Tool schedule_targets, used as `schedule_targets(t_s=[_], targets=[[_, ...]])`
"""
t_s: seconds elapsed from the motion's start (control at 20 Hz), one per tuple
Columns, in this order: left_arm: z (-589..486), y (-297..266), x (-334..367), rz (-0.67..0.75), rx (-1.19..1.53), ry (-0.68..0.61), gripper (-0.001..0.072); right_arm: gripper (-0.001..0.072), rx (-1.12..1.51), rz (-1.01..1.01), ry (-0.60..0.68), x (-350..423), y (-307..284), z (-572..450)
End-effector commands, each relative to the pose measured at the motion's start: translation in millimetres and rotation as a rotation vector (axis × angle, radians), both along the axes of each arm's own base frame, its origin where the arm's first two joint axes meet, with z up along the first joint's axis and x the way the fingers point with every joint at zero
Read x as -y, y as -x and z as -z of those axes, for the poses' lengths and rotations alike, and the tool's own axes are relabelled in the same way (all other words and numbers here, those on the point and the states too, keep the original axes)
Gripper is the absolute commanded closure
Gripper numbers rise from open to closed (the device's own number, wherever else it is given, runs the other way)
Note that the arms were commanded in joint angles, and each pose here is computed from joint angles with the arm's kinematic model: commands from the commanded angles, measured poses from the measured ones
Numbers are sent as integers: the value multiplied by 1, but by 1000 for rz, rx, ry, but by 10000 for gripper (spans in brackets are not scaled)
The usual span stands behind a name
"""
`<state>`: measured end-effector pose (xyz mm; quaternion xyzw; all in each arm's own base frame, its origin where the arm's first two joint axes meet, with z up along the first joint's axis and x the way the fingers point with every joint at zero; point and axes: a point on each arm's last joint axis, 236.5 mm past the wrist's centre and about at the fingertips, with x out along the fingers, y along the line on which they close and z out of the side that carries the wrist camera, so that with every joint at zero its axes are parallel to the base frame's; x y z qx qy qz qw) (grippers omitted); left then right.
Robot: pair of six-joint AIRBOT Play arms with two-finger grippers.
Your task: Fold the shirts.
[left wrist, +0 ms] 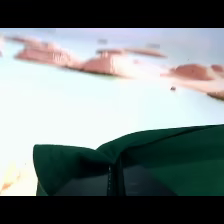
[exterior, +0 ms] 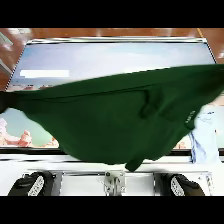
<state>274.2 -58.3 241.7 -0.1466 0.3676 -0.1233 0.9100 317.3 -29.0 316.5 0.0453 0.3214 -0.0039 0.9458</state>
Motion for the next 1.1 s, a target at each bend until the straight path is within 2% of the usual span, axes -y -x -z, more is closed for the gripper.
schedule_targets(t_s=[0.0, 0.2, 0.4, 0.5, 0.65, 0.7, 0.75, 0.8, 0.85, 0.9, 1.05], targets=[[87, -36, -17, -60, -202, 23, 672, 649, -298, -19, -51, 11, -70, 112], [143, -117, -38, -148, -236, 70, 671, 649, -261, -29, -98, -8, -184, 198], [203, -172, -31, -119, -247, 153, 670, 649, -94, 23, -235, -39, -256, 223], [227, -193, -34, -164, -245, 201, 670, 648, -125, 32, -262, -51, -266, 252], [265, -200, -36, -197, -305, 224, 671, 639, -325, -5, -268, -78, -248, 318], [273, -198, -34, -190, -333, 229, 670, 576, -380, -17, -273, -86, -241, 334], [277, -193, -31, -177, -358, 234, 600, 370, -404, -24, -277, -90, -237, 340], [276, -188, -31, -163, -378, 241, 393, 135, -424, -29, -285, -92, -233, 340], [272, -179, -33, -138, -414, 242, 147, 86, -448, -36, -273, -90, -226, 335], [268, -168, -41, -106, -461, 235, 104, 86, -472, -43, -241, -80, -218, 326], [256, -108, -87, -40, -679, 177, 124, 87, -579, -29, -102, -23, -176, 300]])
